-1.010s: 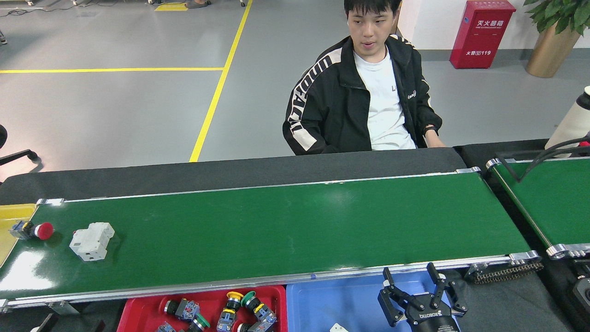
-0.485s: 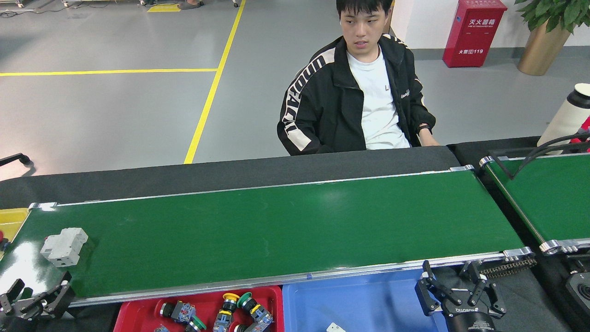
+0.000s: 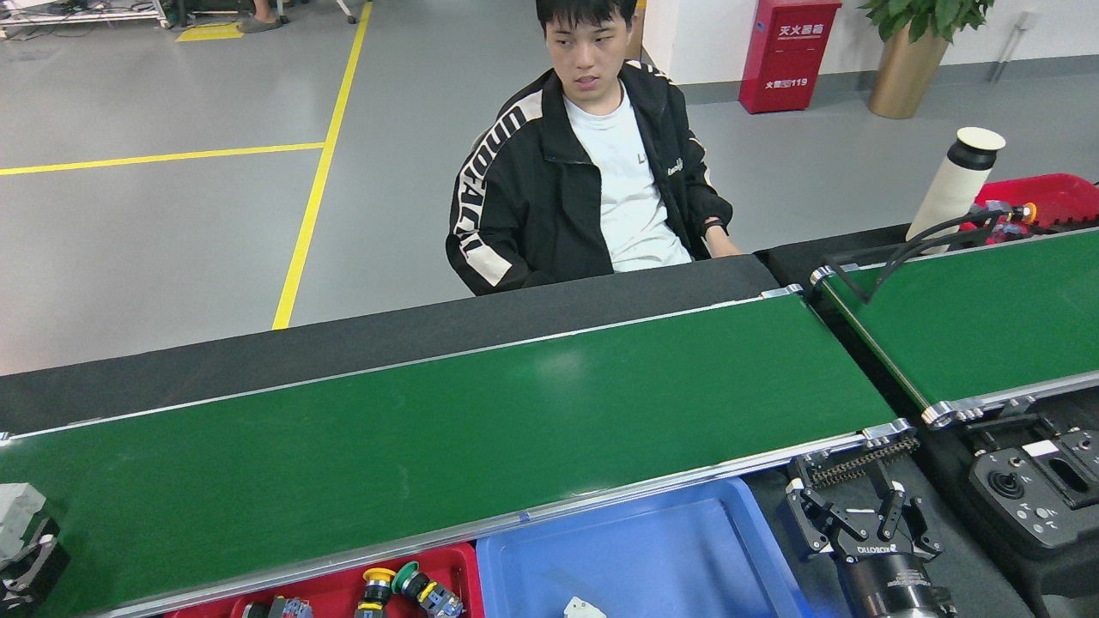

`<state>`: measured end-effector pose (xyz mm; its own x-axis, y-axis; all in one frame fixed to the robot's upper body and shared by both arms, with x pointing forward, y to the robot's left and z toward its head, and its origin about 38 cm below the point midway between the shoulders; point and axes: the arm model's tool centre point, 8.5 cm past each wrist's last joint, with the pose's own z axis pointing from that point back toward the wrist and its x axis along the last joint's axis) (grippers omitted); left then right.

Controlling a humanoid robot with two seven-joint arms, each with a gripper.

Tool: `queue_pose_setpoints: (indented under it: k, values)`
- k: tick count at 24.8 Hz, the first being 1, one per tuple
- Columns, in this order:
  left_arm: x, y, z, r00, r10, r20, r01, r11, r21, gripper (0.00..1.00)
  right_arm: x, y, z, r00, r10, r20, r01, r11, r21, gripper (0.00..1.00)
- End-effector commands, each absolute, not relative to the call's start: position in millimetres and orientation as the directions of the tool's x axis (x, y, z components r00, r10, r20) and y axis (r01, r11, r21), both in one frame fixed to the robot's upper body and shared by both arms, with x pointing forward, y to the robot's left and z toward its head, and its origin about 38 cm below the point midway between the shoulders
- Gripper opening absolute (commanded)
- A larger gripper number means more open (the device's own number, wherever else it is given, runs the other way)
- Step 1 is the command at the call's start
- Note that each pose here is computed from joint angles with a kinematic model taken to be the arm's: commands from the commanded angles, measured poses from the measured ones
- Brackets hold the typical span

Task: Pick switch part from conveyor to tray
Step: 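Grasp the white switch block with the left gripper and lift it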

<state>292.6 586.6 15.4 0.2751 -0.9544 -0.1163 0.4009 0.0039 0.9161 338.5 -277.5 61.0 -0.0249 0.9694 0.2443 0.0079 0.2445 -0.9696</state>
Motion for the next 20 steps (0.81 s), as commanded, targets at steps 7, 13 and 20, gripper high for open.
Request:
queue_pose_setpoints:
  k: [7,13,20]
  values:
    - [302,597,21,0.276,-0.955,-0.112,0.361,-0.005,0.933,0.0,343,-283,71,-0.036,0.971,0.237,0.044,0.238,-0.97,1.0]
    - [301,586,26,0.237,-0.97,-0.062,0.308,0.015,0.951,0.0,343,-286,70,-0.027,0.972,0.235,0.046,0.236,-0.971,1.0]
    - [287,532,60,-0.079,-0.997,-0.023,0.175,-0.037,0.984,0.0,342,-294,72,-0.008,0.973,0.232,0.054,0.232,-0.971,1.0]
